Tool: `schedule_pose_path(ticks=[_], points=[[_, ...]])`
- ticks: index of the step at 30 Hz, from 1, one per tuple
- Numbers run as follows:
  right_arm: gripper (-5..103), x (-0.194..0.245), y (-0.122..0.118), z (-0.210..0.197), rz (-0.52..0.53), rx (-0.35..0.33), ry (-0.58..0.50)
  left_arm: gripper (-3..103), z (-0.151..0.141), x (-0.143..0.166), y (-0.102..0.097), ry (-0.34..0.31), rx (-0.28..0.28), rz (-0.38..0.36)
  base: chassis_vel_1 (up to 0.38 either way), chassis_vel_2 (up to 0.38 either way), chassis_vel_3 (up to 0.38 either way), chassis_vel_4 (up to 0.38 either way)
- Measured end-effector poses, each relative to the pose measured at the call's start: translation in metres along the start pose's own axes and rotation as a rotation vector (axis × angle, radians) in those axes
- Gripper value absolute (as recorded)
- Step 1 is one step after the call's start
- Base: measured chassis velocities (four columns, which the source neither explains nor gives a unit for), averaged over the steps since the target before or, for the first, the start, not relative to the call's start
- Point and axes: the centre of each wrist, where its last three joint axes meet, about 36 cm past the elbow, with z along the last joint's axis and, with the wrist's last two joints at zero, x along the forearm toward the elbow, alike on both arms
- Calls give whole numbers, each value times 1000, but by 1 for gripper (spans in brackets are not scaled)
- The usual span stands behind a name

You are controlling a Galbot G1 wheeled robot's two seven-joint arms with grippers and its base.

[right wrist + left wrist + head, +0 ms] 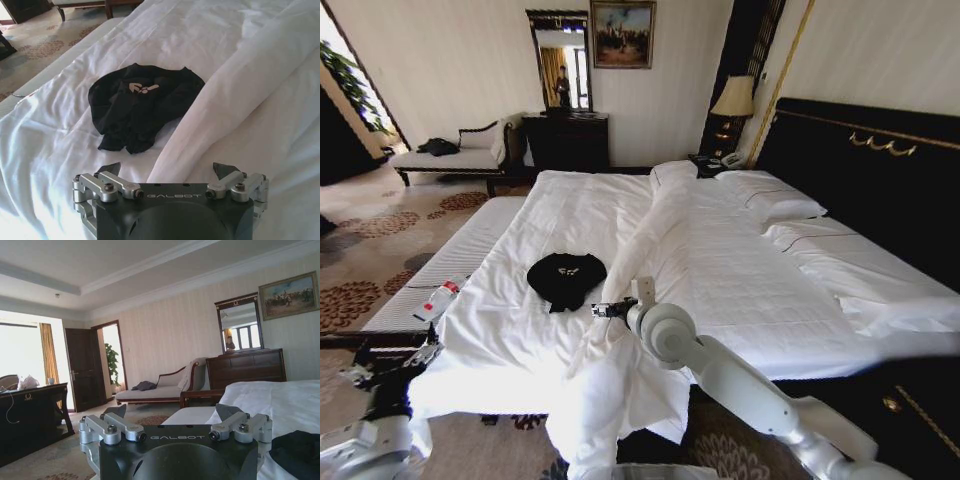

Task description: Fold the clothes on the bed.

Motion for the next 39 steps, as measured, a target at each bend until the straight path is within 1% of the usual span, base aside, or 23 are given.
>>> schedule_pose_path(ticks=[2, 4, 5, 7, 8, 9, 11, 14, 15, 17, 18, 19, 20, 22, 23, 27, 29, 33, 35, 36, 37, 39], points=[[100, -4, 1, 2, 14, 0, 9, 100, 0, 0, 0, -2, 0, 0, 0, 0, 0, 0], [100, -14, 2, 9, 63, 5, 22, 100, 0, 0, 1, -4, -2, 0, 0, 0, 0, 0], [100, -14, 2, 9, 63, 5, 22, 100, 0, 0, 1, -4, -2, 0, 0, 0, 0, 0], [100, -21, 1, 17, 106, 16, 21, 100, -1, 0, 1, -7, -4, 2, 0, 0, 0, 0], [103, -23, 0, 20, 119, 19, 21, 100, -1, 0, 1, -9, -5, 3, 0, 0, 0, 0], [99, -23, -1, 23, 126, 20, 23, 100, -2, -1, 1, -11, -5, 5, 0, 0, 0, 0], [99, -23, -1, 25, 129, 20, 25, 100, -2, -1, 1, -12, -5, 6, 0, 0, 0, 0], [83, -21, 1, 33, 132, 28, 26, 100, -3, -1, 0, -15, -4, 10, 0, 0, 0, 0], [83, -21, 1, 33, 132, 28, 26, 100, -3, -1, 0, -15, -4, 10, 0, 0, 0, 0], [72, -21, 2, 37, 135, 32, 26, 100, -4, -1, 0, -16, -3, 12, 0, 0, 0, 0], [72, -21, 2, 38, 137, 35, 25, 100, -4, -1, 0, -17, -3, 12, 0, 0, 0, 0], [66, -21, 2, 39, 139, 37, 24, 100, -5, -1, -1, -18, -3, 13, 0, 0, 0, 0], [66, -21, 2, 39, 139, 37, 24, 100, -5, -1, -1, -18, -3, 13, 0, 0, 0, 0], [56, -21, 1, 39, 140, 42, 21, 100, -6, 0, 1, -20, -6, 11, 0, 0, 0, 0], [56, -21, 1, 39, 140, 42, 21, 100, -6, 0, 1, -20, -6, 11, 0, 0, 0, 0], [33, -21, 1, 40, 126, 52, 1, 100, -7, 0, 3, -25, -9, 7, 0, 0, 0, 0], [33, -20, 1, 39, 123, 54, -2, 100, -8, 0, 3, -26, -9, 7, 0, 0, 0, 0], [13, -17, -2, 38, 120, 52, -17, 100, -8, 0, 1, -28, -5, 9, 0, 0, 0, 0], [13, -15, -4, 37, 118, 50, -21, 100, -8, 0, 1, -28, -4, 10, 0, 0, 0, 0], [7, -13, -6, 36, 115, 43, -28, 100, -8, 0, 1, -27, -3, 11, 0, 0, 0, 0], [4, -10, -8, 35, 110, 35, -37, 100, -8, 0, 0, -27, -3, 12, 0, 0, 0, 0], [4, -3, -15, 32, 100, 19, -58, 100, -8, 0, -1, -26, -2, 13, 0, 0, 0, 0]])
